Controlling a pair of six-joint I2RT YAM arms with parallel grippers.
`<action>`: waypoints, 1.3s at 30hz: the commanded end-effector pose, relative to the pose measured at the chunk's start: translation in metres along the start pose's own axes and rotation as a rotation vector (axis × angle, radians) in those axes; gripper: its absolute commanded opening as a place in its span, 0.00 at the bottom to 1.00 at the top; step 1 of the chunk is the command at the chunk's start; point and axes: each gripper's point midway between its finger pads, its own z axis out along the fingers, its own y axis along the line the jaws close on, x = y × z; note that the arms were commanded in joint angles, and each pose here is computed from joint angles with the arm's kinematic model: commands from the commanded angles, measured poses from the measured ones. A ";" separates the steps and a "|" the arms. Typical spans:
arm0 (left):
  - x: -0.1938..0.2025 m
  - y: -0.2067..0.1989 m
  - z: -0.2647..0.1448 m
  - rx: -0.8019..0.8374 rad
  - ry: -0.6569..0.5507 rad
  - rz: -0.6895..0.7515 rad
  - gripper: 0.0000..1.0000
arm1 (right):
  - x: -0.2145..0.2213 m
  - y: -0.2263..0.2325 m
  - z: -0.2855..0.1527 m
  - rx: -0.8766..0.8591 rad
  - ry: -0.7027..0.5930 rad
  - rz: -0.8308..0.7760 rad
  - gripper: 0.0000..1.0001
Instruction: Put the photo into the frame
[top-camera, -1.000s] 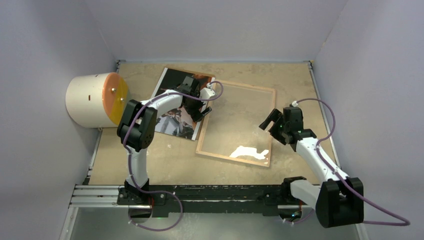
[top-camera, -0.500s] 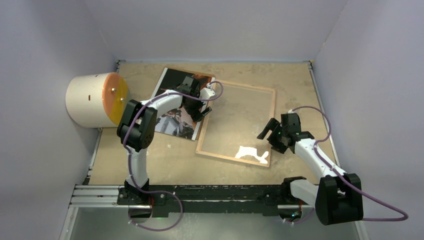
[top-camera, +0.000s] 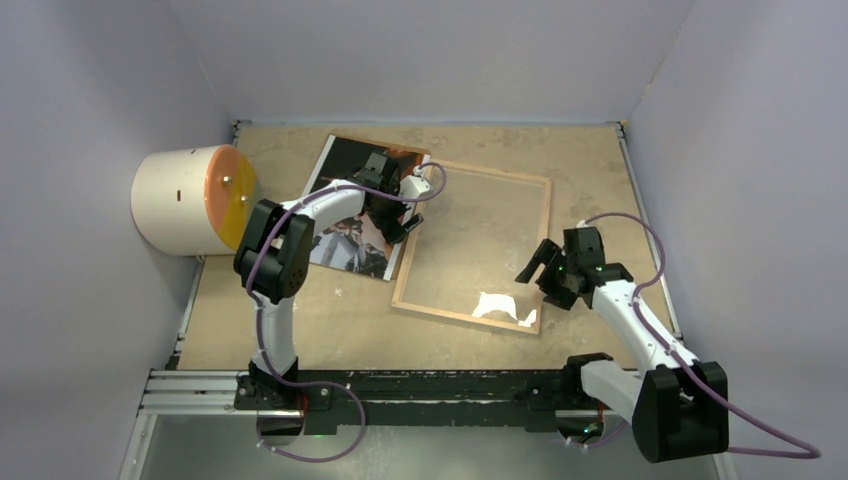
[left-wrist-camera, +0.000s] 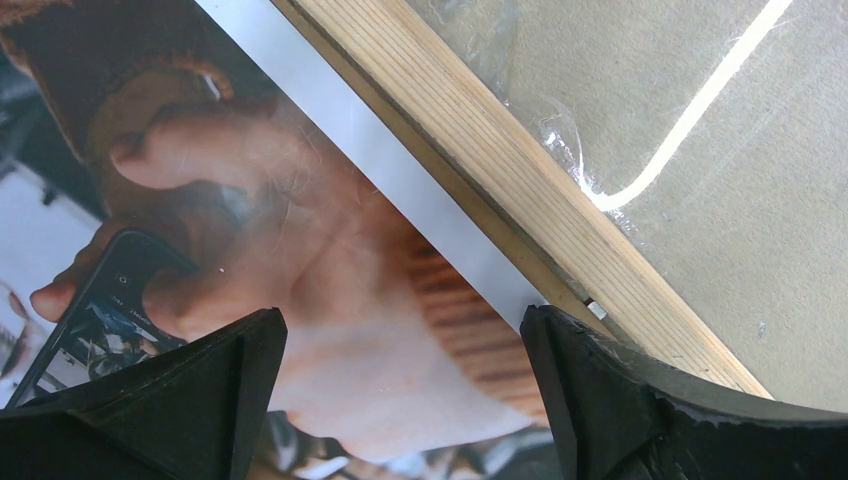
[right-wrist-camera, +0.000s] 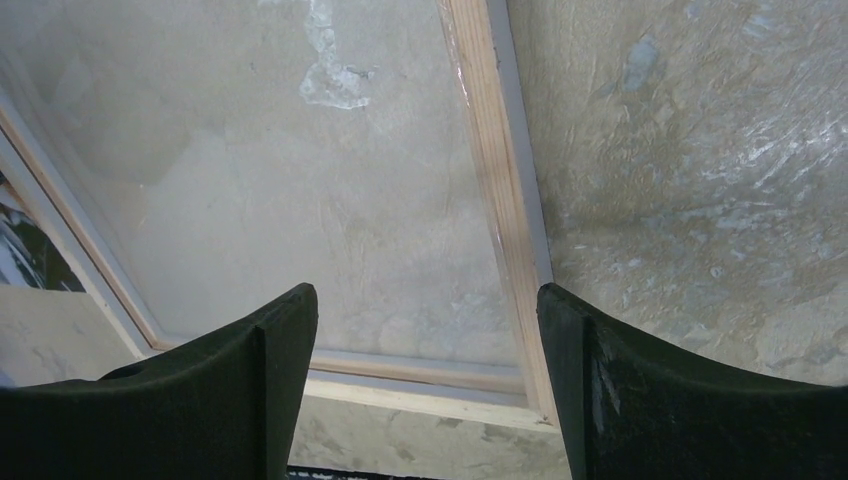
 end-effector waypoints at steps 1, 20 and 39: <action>0.038 -0.027 0.012 0.091 0.127 -0.004 0.98 | 0.000 0.006 -0.016 -0.016 0.007 -0.018 0.82; -0.019 -0.041 -0.020 0.139 0.007 0.029 0.98 | 0.028 -0.003 -0.002 -0.038 0.093 0.015 0.81; -0.028 -0.067 0.010 0.063 0.039 0.117 0.98 | 0.029 0.002 -0.002 -0.064 0.093 0.039 0.81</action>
